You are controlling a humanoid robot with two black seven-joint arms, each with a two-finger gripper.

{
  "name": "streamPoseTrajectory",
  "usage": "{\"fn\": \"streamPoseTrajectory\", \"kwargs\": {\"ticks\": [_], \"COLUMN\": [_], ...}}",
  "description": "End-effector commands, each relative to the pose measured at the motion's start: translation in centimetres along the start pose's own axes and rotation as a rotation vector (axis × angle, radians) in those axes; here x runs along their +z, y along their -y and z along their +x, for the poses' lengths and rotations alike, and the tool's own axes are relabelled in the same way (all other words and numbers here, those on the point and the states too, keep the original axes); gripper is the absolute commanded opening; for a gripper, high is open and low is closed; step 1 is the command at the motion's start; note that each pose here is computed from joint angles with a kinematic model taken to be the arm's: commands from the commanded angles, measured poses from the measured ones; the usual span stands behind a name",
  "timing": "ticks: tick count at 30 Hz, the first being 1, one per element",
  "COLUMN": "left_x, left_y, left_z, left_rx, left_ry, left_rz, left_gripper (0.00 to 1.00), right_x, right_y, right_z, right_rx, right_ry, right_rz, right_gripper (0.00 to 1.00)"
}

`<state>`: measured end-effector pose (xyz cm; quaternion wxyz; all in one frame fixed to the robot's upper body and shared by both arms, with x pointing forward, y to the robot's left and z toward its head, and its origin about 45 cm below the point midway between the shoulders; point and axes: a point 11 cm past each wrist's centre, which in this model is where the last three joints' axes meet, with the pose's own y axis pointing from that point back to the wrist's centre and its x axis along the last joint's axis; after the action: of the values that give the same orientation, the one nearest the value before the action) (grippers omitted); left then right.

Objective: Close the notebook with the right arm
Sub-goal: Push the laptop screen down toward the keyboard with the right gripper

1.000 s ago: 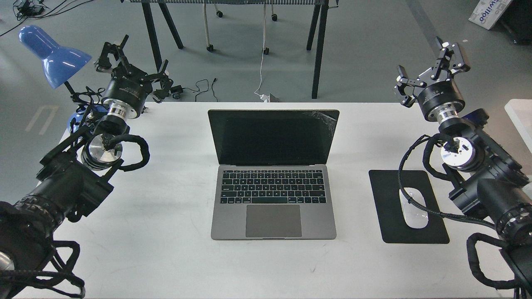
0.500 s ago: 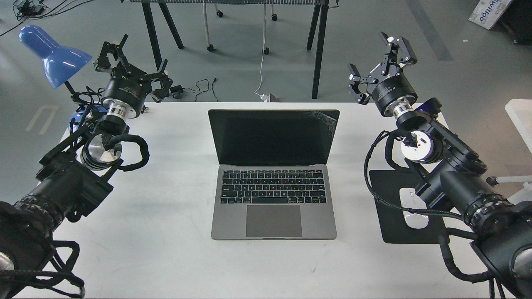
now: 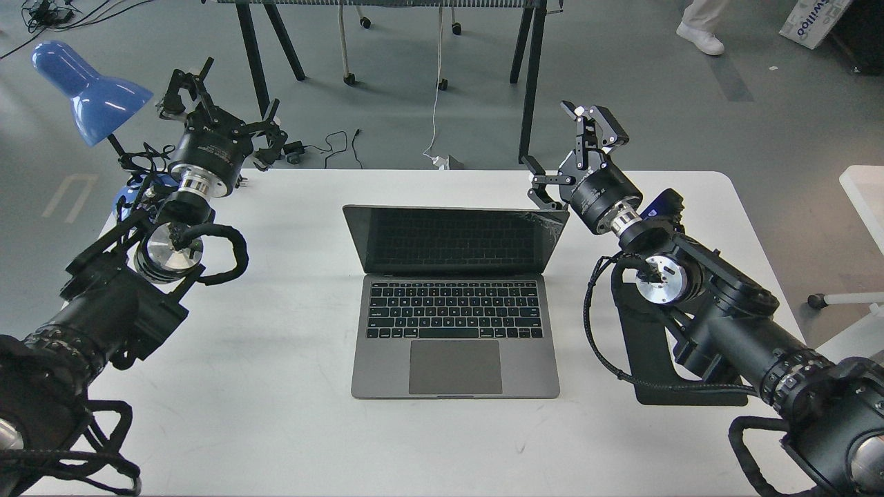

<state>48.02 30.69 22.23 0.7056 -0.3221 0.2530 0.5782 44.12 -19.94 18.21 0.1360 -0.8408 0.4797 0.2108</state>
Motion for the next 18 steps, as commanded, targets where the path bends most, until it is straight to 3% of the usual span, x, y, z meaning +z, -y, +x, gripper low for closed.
{"fn": "streamPoseTrajectory", "kwargs": {"ticks": [1,18], "left_x": [0.0,0.0], "left_y": [0.0,0.0], "left_z": [0.0,0.0], "left_rx": [0.0,-0.001], "left_ry": [0.0,0.002], "left_rz": [0.0,0.002], "left_gripper": [1.0,1.0], "right_x": [1.4,7.8], "right_y": [-1.2,-5.0], "right_z": [-0.6,0.1], "right_rx": [-0.044,-0.08], "right_ry": [-0.034,-0.136], "right_rz": [-0.068,-0.31], "right_gripper": [1.0,1.0]}}
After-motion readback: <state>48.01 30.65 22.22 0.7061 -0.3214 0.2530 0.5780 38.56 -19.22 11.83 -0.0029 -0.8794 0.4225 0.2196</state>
